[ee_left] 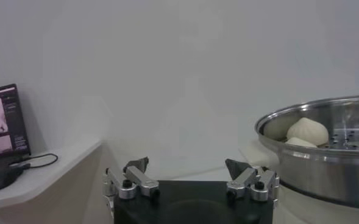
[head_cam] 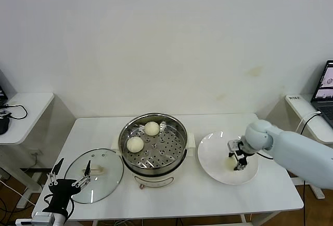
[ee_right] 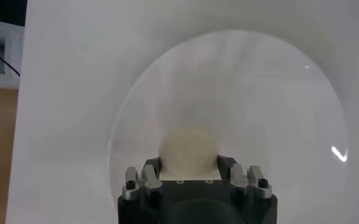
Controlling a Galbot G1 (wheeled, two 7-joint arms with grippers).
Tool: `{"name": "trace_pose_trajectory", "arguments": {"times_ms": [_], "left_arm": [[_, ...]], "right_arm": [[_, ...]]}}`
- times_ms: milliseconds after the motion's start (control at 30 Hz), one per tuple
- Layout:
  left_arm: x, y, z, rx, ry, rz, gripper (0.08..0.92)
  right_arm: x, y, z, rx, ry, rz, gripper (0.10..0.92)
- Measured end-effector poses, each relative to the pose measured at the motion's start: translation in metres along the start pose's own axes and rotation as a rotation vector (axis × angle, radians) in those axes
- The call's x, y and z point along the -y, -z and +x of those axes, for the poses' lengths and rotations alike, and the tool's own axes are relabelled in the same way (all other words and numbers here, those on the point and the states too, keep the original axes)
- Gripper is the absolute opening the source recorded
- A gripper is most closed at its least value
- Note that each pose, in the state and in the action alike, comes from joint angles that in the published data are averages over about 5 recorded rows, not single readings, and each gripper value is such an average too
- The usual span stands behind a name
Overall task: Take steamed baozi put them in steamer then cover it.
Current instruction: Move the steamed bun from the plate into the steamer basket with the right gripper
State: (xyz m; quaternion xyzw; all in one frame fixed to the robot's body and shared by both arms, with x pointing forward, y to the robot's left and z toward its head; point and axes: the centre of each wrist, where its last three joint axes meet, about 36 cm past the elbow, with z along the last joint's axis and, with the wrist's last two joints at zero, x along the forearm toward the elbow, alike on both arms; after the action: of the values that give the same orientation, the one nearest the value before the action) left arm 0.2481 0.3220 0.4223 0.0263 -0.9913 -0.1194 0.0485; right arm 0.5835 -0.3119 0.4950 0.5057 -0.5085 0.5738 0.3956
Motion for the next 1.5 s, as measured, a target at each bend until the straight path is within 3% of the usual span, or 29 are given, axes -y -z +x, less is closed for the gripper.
{"name": "trace_pose_trajectory", "arguments": {"times_ms": [333,567,767,1033,1500], "left_arm": [[0.001,0.004,-0.001,0.012,-0.007,-0.002,0.823],[0.001,0.004,-0.001,0.013,-0.008,0.001,0.823],[-0.001,0.005,-0.001,0.015,-0.005,-0.003,0.823],[-0.007,0.010,0.000,0.026,0.005,-0.008,0.823],[-0.012,0.012,0.003,0.028,0.033,-0.004,0.823]], "right_arm": [[0.054,0.012,0.085,0.042,-0.118,0.017,0.585],[0.092,0.060,0.158,0.093,-0.221,0.095,0.585],[0.111,0.115,0.191,0.147,-0.261,0.189,0.585],[0.110,0.199,0.184,0.217,-0.233,0.367,0.586],[0.082,0.295,0.110,0.244,-0.115,0.685,0.585]]}}
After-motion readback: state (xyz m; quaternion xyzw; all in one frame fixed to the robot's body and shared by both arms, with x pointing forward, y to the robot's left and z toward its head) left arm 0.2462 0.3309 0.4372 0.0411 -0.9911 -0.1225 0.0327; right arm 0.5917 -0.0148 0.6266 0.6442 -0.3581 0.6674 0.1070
